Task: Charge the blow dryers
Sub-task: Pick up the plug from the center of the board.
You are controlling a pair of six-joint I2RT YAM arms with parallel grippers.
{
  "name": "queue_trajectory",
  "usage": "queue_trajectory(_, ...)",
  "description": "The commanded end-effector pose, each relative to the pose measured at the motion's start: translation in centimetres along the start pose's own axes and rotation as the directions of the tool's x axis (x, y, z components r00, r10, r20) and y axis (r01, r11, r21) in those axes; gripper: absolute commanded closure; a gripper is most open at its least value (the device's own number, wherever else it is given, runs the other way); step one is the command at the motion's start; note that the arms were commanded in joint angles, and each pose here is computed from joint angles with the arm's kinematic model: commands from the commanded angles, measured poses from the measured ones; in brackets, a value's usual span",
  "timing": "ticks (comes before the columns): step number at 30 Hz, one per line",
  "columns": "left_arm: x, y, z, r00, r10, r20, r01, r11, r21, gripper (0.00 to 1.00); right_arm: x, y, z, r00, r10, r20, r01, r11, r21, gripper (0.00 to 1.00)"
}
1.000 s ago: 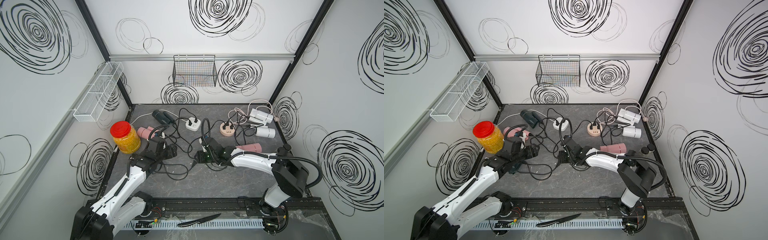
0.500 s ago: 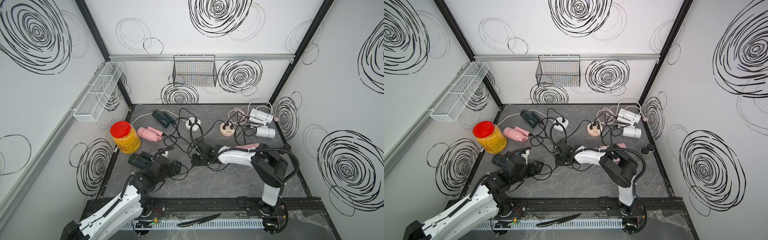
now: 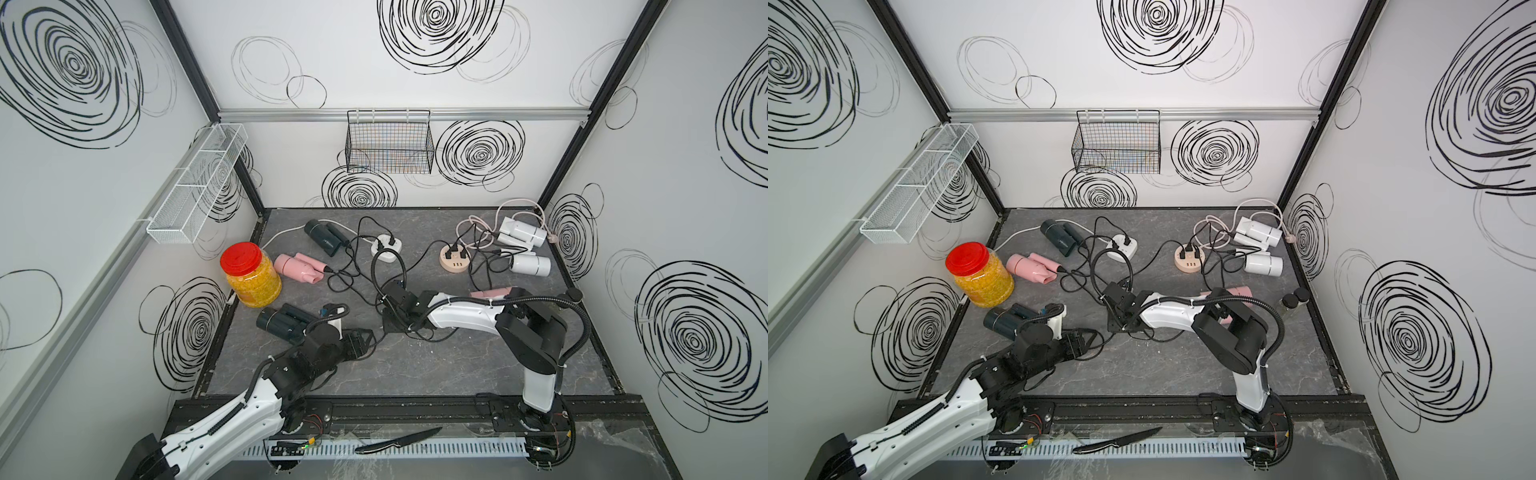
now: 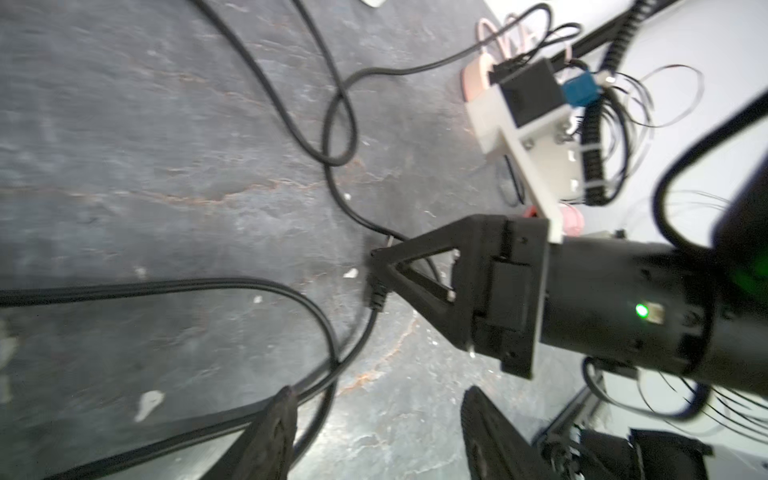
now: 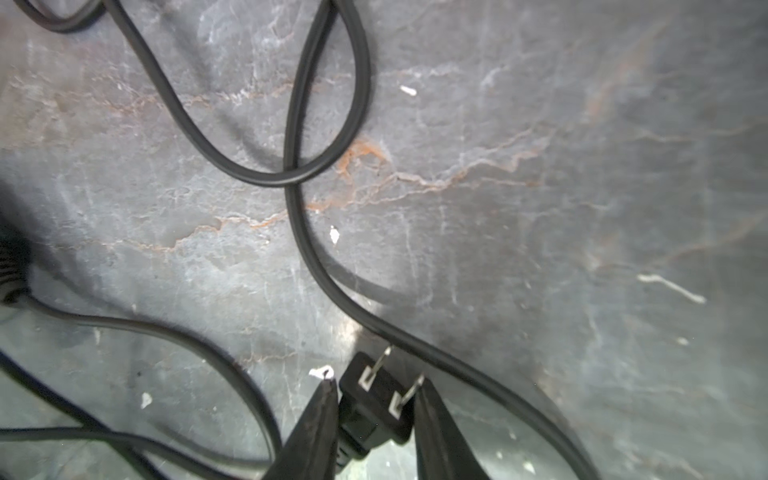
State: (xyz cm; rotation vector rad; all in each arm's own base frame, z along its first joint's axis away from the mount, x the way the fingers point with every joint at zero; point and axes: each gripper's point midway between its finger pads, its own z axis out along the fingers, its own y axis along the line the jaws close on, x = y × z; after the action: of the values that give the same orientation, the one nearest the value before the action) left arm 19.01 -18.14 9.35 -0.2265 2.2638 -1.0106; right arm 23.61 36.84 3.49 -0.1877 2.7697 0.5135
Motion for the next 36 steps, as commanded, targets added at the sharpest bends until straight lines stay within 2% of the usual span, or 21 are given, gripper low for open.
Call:
queue_trajectory(1, -0.8, -4.7, -0.7, 0.998, 0.007, 0.065, -0.02, 0.979, 0.204, 0.34, -3.2, 2.5, -5.0, 0.992, 0.041, 0.117, -0.025, 0.991, -0.133, 0.71)
queue_trajectory(6, -0.9, -8.5, -1.9, 0.99, 0.021, 0.138, -0.066, 0.94, 0.334, 0.34, -7.4, 3.1, -10.5, 0.969, 0.133, 0.21, -0.067, 0.953, -0.295, 0.72)
queue_trajectory(10, -1.4, -11.2, -2.6, 0.98, -0.024, 0.2, -0.066, 0.901, 0.429, 0.33, -9.6, 2.7, -12.7, 0.954, 0.187, 0.234, -0.088, 0.922, -0.377, 0.73)
queue_trajectory(12, -2.0, -11.8, -2.6, 0.968, -0.054, 0.244, -0.059, 0.9, 0.432, 0.31, -10.2, 2.6, -13.6, 0.949, 0.206, 0.24, -0.095, 0.909, -0.406, 0.73)
queue_trajectory(16, -2.8, -13.3, -2.0, 0.953, -0.061, 0.297, -0.077, 0.899, 0.43, 0.32, -10.3, 2.4, -14.4, 0.944, 0.22, 0.246, -0.098, 0.898, -0.429, 0.73)
queue_trajectory(21, -4.5, -13.9, -1.4, 0.921, -0.098, 0.378, -0.086, 0.893, 0.442, 0.39, -10.0, 2.2, -15.1, 0.942, 0.228, 0.244, -0.098, 0.888, -0.45, 0.73)
queue_trajectory(26, -6.0, -14.4, -0.7, 0.895, -0.12, 0.429, -0.103, 0.881, 0.462, 0.39, -9.6, 2.2, -15.6, 0.941, 0.241, 0.237, -0.108, 0.878, -0.467, 0.73)
queue_trajectory(28, -6.7, -14.5, -0.3, 0.89, -0.136, 0.436, -0.094, 0.879, 0.467, 0.4, -9.6, 2.3, -15.8, 0.94, 0.251, 0.233, -0.111, 0.868, -0.485, 0.73)
queue_trajectory(36, -8.4, -15.2, 0.5, 0.883, -0.289, 0.371, 0.013, 0.805, 0.594, 0.51, -9.3, 2.8, -15.7, 0.939, 0.272, 0.212, -0.124, 0.84, -0.528, 0.73)
